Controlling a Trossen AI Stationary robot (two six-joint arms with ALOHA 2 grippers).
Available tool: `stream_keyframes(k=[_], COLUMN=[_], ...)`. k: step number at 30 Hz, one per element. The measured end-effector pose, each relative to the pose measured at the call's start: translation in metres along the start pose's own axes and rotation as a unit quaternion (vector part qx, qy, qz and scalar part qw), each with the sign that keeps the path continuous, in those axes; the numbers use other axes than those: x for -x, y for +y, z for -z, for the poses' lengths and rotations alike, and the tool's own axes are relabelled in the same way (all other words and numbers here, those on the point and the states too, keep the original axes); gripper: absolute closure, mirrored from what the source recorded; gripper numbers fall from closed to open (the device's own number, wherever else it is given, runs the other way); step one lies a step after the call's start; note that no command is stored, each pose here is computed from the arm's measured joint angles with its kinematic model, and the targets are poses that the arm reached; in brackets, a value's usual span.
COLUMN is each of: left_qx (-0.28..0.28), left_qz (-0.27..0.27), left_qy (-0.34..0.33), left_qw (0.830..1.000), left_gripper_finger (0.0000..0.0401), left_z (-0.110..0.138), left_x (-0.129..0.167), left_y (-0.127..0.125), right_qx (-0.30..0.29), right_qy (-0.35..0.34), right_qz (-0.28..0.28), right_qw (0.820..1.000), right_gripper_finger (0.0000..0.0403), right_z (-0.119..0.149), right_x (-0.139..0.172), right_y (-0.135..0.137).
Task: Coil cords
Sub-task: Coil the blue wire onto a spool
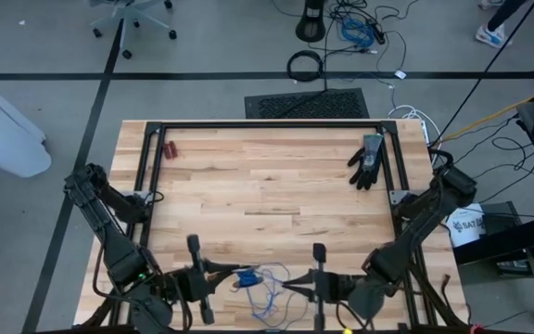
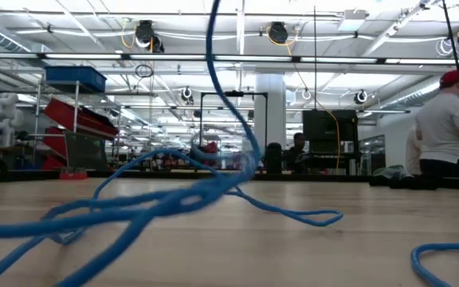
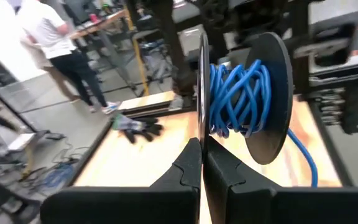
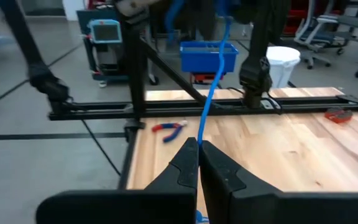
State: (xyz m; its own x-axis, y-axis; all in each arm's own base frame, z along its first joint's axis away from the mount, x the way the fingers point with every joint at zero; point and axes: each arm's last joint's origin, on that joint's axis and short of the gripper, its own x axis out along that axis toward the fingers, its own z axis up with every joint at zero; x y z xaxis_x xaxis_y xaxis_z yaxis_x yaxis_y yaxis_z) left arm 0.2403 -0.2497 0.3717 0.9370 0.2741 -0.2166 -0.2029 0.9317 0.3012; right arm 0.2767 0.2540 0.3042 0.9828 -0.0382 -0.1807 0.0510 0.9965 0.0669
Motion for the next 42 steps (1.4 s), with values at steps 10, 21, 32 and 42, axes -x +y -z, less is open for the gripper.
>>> stream_keyframes(k=[10, 21, 32, 42], left_qx=[-0.019, -0.124, -0.126, -0.102], left_qz=[-0.009, -0.012, -0.062, -0.118], left_qy=[0.008, 0.040, 0.052, 0.053], left_qw=[1.000, 0.991, 0.989, 0.986], left_gripper_finger=[0.0395, 0.0395, 0.0395, 0.0395], left_z=[0.003, 0.020, 0.024, 0.027], left_x=[0.000, -0.013, -0.036, -0.065], left_y=[0.001, -0.012, -0.006, -0.004], right_qx=[0.003, -0.010, -0.007, 0.001], right_qy=[-0.028, -0.074, -0.093, -0.109], right_qz=[0.014, 0.001, -0.012, 0.009], right_qw=[1.000, 0.997, 0.996, 0.994], right_gripper_finger=[0.0403, 0.0403, 0.0403, 0.0403], right_z=[-0.012, -0.029, -0.035, -0.028], right_x=[0.021, 0.030, 0.029, 0.008], right_y=[0.005, 0.007, 0.007, 0.006])
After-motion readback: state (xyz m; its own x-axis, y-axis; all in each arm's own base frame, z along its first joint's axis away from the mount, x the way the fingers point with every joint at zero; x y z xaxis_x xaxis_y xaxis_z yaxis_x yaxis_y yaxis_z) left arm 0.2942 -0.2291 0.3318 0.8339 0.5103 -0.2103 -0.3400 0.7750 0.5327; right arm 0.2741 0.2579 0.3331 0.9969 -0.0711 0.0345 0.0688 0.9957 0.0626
